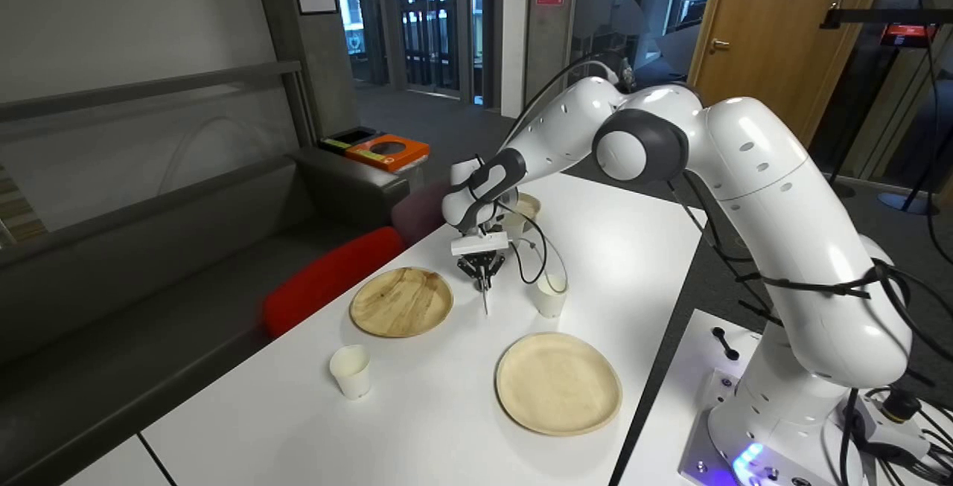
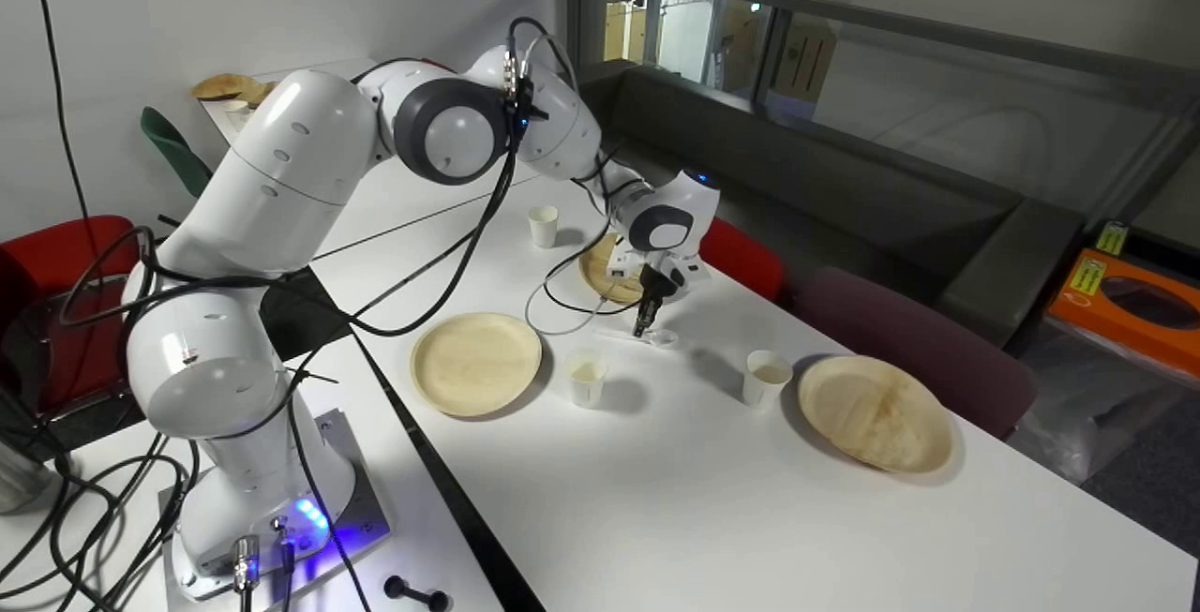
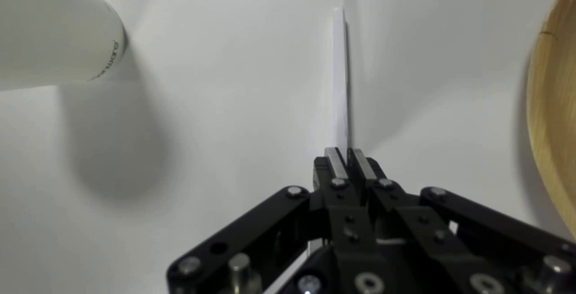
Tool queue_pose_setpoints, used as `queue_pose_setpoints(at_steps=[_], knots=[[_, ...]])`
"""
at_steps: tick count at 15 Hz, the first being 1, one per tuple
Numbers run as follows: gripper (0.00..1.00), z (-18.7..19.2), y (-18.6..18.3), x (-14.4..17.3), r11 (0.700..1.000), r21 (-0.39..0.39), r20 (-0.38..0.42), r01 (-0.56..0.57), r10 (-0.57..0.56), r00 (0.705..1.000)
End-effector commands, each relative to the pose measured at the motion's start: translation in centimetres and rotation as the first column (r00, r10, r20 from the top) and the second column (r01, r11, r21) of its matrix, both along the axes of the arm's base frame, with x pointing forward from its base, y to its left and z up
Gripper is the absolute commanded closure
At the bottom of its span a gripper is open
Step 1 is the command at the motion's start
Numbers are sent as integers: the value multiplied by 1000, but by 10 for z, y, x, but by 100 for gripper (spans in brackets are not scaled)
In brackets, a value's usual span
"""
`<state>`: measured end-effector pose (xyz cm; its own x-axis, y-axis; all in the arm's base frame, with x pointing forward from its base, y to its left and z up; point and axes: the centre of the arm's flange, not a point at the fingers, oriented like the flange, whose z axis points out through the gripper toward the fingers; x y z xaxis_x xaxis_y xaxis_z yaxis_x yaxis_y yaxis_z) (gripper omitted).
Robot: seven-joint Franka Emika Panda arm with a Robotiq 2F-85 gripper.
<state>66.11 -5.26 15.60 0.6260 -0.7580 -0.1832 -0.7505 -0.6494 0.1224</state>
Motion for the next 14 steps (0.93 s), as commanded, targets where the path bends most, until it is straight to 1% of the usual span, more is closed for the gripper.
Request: queue_pose_setpoints(at_steps=[1, 9, 14], knots=[[98, 20, -1, -11, 999, -2, 26, -42, 42, 999], [98, 46, 0, -19, 994, 30, 38, -109, 108, 993], [98, 74, 7, -34, 982, 44, 57, -182, 179, 982]])
